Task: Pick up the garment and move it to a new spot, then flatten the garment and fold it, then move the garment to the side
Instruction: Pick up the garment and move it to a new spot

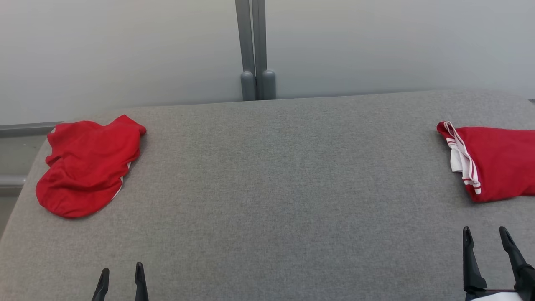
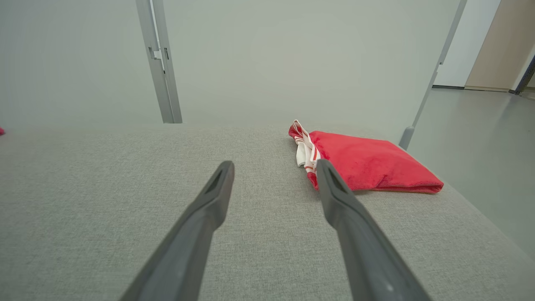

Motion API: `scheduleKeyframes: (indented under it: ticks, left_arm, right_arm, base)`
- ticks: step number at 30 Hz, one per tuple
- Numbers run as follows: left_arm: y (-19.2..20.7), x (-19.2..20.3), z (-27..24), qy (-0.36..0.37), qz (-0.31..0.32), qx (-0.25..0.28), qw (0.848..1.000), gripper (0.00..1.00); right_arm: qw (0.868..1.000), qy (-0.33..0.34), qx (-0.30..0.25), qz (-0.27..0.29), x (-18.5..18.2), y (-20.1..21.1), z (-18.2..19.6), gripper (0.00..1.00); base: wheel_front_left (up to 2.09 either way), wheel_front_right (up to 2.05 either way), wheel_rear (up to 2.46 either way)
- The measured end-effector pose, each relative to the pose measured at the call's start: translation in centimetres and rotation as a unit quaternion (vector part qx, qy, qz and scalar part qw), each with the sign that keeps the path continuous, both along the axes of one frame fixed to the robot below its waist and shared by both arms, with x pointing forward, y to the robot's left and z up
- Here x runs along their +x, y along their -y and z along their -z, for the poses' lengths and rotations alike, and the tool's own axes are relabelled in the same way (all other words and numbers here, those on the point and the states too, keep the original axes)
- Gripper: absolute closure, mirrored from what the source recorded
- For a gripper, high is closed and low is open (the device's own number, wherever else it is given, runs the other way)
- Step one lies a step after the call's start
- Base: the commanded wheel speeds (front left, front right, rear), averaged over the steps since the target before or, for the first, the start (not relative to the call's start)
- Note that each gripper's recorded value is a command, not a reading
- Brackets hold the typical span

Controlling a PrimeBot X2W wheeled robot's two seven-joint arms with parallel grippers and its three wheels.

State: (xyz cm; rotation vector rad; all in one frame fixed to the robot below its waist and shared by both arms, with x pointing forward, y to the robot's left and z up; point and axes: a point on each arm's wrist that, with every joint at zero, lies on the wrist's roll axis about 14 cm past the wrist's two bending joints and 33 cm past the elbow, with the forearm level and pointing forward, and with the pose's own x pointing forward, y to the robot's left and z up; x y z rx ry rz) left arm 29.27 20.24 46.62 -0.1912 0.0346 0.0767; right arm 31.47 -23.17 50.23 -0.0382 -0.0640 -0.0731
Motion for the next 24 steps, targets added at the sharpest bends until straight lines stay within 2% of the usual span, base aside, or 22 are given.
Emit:
scheduleKeyframes:
  ticks: [5,11,17,21,24]
  left_arm:
    - [-0.8,-0.4,-0.4,0.007,-0.016,0.001,1.0,0.0]
    - [-3.8,-2.8,-0.1,0.003,-0.073,0.004,0.997,0.0]
    - [-7.5,-7.1,0.6,-0.01,-0.152,0.01,0.988,0.0]
    - [-9.2,-9.2,0.4,-0.006,-0.192,0.008,0.981,0.0]
    - [-10.4,-10.0,-0.4,0.01,-0.221,0.0,0.975,0.0]
  right_arm:
    - [1.0,0.0,0.005,-0.028,0.7,-1.7,0.0,0.0]
    - [0.994,-0.001,0.017,-0.107,2.7,-6.7,0.0,0.0]
    - [0.979,-0.005,0.027,-0.202,4.2,-13.1,0.1,0.0]
    - [0.97,-0.009,0.027,-0.24,4.7,-15.7,0.2,0.0]
    - [0.967,-0.018,0.046,-0.25,5.1,-16.5,0.6,0.0]
  base:
    - [0.0,0.0,0.0]
    - [0.0,0.0,0.0]
    - [0.0,0.0,0.0]
    - [0.0,0.0,0.0]
    - [0.0,0.0,0.0]
